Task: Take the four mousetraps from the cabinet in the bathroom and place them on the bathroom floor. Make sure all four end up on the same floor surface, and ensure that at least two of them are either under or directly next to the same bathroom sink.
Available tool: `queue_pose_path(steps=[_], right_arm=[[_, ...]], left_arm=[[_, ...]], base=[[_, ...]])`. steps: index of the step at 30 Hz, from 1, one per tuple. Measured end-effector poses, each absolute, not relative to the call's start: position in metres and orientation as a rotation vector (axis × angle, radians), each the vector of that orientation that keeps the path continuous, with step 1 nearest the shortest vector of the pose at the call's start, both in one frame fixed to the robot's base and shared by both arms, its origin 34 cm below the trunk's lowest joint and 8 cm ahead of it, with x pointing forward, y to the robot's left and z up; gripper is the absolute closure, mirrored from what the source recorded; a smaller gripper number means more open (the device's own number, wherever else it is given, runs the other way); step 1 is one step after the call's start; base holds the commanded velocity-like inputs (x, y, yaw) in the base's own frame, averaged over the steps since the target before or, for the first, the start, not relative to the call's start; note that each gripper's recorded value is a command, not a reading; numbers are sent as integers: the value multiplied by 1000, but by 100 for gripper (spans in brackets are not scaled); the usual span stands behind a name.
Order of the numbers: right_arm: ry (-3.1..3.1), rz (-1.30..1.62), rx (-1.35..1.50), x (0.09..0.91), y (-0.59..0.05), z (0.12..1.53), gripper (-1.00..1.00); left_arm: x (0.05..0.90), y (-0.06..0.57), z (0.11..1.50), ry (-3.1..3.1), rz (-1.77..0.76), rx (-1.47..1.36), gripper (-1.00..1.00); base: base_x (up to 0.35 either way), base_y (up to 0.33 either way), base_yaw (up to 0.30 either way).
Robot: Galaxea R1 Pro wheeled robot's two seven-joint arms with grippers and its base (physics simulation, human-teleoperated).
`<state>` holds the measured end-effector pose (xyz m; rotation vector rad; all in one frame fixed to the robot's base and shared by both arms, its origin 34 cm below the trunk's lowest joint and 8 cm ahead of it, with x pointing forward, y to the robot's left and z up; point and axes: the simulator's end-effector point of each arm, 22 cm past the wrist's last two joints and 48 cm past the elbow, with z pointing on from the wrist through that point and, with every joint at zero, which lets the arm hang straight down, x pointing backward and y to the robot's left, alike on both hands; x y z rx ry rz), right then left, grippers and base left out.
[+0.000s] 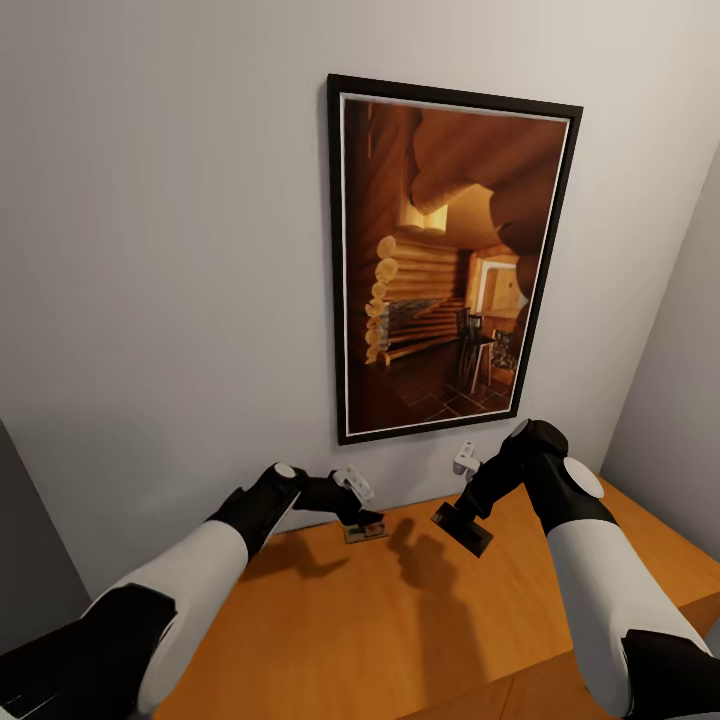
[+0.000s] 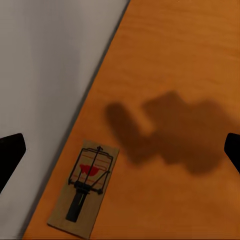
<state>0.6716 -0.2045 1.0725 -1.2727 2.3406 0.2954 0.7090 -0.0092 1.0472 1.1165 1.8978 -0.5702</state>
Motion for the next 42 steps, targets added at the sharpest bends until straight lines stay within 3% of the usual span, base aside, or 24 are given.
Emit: queue_pose_path(steps=[42], right_arm=[[2341, 296, -1273, 672, -204, 1073, 100]], left_arm=[[713, -1, 1016, 1978, -514, 1077, -100]], base=[[0, 0, 0]])
